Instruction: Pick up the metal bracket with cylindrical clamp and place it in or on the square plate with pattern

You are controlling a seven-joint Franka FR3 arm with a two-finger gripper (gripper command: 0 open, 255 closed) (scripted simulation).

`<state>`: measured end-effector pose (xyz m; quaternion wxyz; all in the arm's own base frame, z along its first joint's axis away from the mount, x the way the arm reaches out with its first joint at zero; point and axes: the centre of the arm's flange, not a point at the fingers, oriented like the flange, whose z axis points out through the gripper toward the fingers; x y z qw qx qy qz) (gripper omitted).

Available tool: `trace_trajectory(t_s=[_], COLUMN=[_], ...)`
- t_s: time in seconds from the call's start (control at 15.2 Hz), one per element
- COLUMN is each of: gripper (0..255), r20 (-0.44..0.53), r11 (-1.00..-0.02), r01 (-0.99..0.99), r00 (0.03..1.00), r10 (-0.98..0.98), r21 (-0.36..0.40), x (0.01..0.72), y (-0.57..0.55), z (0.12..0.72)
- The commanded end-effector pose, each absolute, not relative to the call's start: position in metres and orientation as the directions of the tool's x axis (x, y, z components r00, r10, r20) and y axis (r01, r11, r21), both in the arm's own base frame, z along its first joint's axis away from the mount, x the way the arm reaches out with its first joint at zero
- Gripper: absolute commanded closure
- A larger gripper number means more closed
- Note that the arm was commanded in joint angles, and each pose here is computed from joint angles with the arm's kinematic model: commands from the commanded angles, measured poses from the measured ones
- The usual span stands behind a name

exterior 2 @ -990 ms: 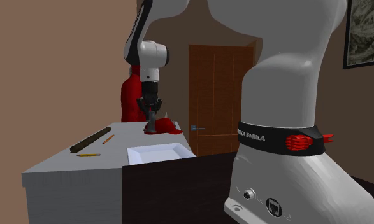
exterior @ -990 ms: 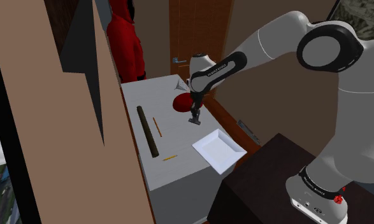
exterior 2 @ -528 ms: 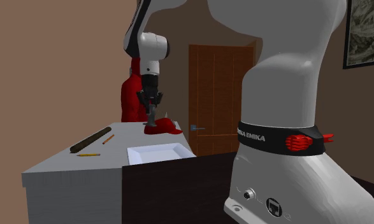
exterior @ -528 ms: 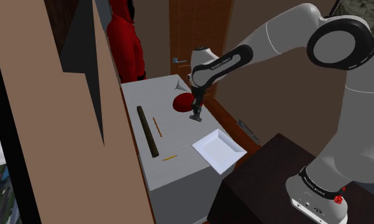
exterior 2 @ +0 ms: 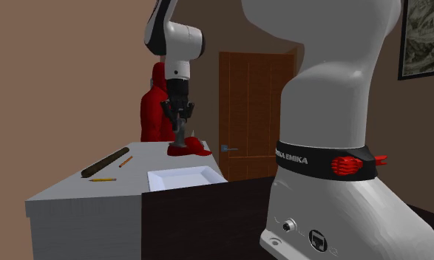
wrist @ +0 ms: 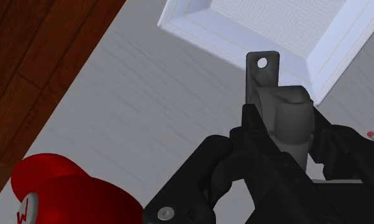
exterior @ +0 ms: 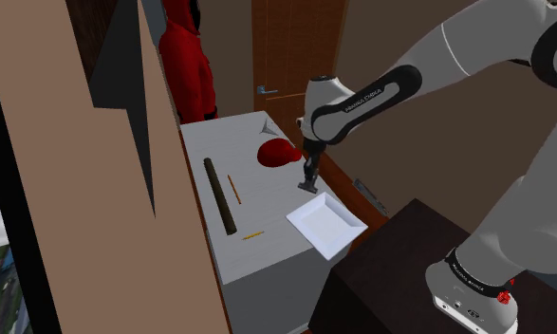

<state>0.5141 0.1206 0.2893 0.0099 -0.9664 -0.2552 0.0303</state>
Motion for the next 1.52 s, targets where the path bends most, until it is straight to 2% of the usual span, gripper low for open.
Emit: trace_trajectory(t_s=[0.0, 0.4, 1.45], gripper=[255, 255, 255], r20=[-0.053, -0.053, -0.053], r11=[-0.87, -0.87, -0.87], r01=[0.492, 0.492, 0.492], r00=[0.868, 0.868, 0.868], r10=[0.494, 0.494, 0.494], r21=[-0.034, -0.034, -0.034], x=[0.484, 0.401, 0.401], y=[0.12, 0.119, 0.119], z=[0.29, 0.298, 0.214])
